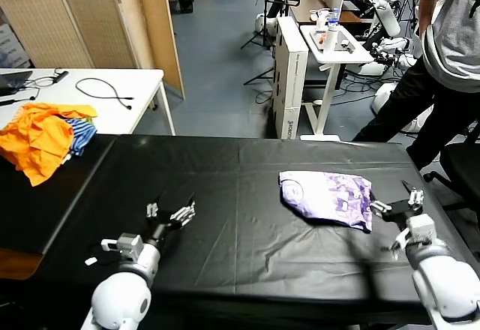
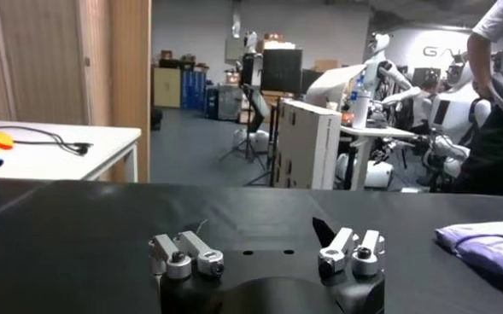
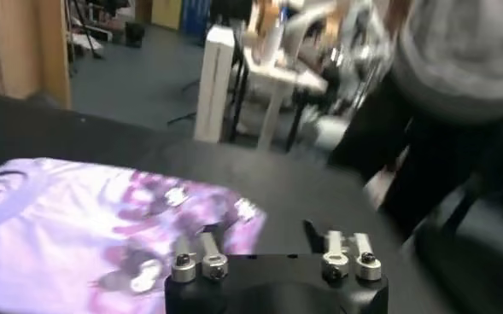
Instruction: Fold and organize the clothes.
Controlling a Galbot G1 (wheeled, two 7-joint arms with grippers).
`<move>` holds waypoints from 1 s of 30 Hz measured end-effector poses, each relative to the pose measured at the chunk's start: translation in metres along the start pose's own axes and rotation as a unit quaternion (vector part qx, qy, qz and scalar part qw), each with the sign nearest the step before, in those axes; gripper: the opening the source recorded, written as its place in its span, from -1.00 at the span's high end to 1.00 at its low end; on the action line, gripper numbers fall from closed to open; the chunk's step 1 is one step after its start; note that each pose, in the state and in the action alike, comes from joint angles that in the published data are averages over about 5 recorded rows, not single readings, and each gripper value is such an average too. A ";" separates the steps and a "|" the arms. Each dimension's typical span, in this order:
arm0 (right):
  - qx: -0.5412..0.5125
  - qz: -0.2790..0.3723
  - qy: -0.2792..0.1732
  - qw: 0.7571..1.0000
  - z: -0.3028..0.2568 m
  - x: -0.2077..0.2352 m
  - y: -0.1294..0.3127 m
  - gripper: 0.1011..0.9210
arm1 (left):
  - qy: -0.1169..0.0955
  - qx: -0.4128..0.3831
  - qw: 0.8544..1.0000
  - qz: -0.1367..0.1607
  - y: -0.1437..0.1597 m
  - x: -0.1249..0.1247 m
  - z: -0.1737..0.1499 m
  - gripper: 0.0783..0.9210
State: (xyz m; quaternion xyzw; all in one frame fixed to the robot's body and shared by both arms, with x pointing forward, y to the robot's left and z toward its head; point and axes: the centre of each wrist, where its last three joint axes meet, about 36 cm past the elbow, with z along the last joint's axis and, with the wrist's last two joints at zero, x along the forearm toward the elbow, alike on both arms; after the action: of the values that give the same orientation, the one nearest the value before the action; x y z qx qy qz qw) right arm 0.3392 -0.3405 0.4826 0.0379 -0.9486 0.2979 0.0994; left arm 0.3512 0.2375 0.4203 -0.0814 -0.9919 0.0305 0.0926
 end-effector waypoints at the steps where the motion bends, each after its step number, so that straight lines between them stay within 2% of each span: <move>1: 0.025 -0.015 -0.013 0.999 -0.002 0.004 0.006 -0.96 | -0.001 0.000 1.000 0.001 -0.001 0.000 -0.001 -0.97; 7: 0.171 -0.092 -0.080 0.978 0.000 0.015 0.033 -0.97 | -0.004 -0.003 1.000 -0.001 -0.002 0.003 -0.005 -0.97; 13: 0.314 -0.153 -0.119 0.929 0.009 0.014 0.043 -0.97 | -0.006 -0.004 1.000 -0.009 0.003 0.005 -0.005 -0.97; 16: 0.374 -0.163 -0.127 0.904 0.012 0.009 0.044 -0.97 | -0.006 -0.004 1.000 -0.009 0.003 0.006 -0.005 -0.97; 20: 0.427 -0.151 -0.130 0.882 0.013 0.000 0.042 -0.97 | -0.004 -0.004 1.000 -0.009 0.003 0.006 -0.003 -0.97; 24: 0.454 -0.139 -0.134 0.870 0.014 -0.010 0.039 -0.97 | -0.003 -0.005 1.000 -0.010 0.003 0.007 -0.001 -0.97; 30: 0.456 -0.148 -0.130 0.868 0.019 -0.017 0.041 -0.97 | -0.001 -0.004 1.000 -0.010 0.002 0.008 0.001 -0.97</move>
State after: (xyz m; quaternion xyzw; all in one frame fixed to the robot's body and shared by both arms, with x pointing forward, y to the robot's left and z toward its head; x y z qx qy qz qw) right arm 0.3475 -0.3177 0.4404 0.2578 -0.6950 0.6711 -0.0102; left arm 0.3435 0.2405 0.4210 -0.0723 -0.9928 0.0253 0.0919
